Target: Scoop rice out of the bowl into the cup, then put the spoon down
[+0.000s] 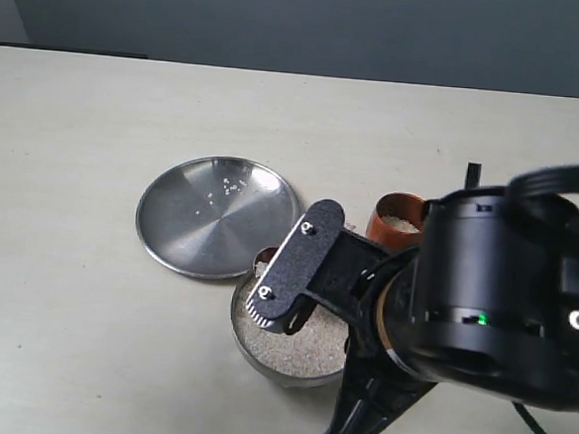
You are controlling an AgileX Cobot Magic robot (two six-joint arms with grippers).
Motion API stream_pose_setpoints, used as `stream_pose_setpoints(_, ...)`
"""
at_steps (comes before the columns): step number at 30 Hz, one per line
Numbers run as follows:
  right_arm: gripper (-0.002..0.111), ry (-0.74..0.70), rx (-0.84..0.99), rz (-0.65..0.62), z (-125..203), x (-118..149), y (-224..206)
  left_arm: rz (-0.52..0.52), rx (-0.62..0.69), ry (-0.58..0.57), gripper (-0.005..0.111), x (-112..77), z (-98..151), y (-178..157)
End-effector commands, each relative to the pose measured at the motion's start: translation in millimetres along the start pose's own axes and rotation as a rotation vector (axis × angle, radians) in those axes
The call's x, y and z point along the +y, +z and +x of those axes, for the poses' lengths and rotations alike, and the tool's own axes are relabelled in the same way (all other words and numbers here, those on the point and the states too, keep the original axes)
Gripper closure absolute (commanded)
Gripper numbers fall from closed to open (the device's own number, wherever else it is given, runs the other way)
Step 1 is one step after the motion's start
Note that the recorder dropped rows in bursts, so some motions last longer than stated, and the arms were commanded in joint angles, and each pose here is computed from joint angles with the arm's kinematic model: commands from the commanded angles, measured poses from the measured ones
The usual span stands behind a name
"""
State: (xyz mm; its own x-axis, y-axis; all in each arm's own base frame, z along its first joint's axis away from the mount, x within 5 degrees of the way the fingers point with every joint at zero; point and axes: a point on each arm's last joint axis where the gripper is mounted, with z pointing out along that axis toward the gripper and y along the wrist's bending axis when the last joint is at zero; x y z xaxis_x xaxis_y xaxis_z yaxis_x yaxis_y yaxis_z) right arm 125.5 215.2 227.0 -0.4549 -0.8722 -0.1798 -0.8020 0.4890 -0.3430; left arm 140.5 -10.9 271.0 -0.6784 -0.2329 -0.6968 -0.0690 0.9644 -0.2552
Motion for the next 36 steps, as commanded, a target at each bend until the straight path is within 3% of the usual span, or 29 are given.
stream_pose_setpoints(1,0.109,0.05,-0.04,0.014,13.4,-2.4,1.7,-0.006,-0.013,0.011,0.106,0.3,-2.1,-0.4)
stream_pose_setpoints(12,0.109,0.18,-0.123,0.055,33.2,-11.2,1.5,-0.006,-0.013,0.011,0.106,0.3,-2.1,-0.4)
stream_pose_setpoints(21,0.109,0.336,-0.133,0.069,43.2,-45.7,2.9,-0.006,-0.013,0.011,0.106,0.3,-2.1,-0.4)
stream_pose_setpoints(36,0.109,0.407,-0.106,0.128,56.5,-90.9,14.9,-0.006,-0.013,0.011,0.106,0.3,-2.1,-0.4)
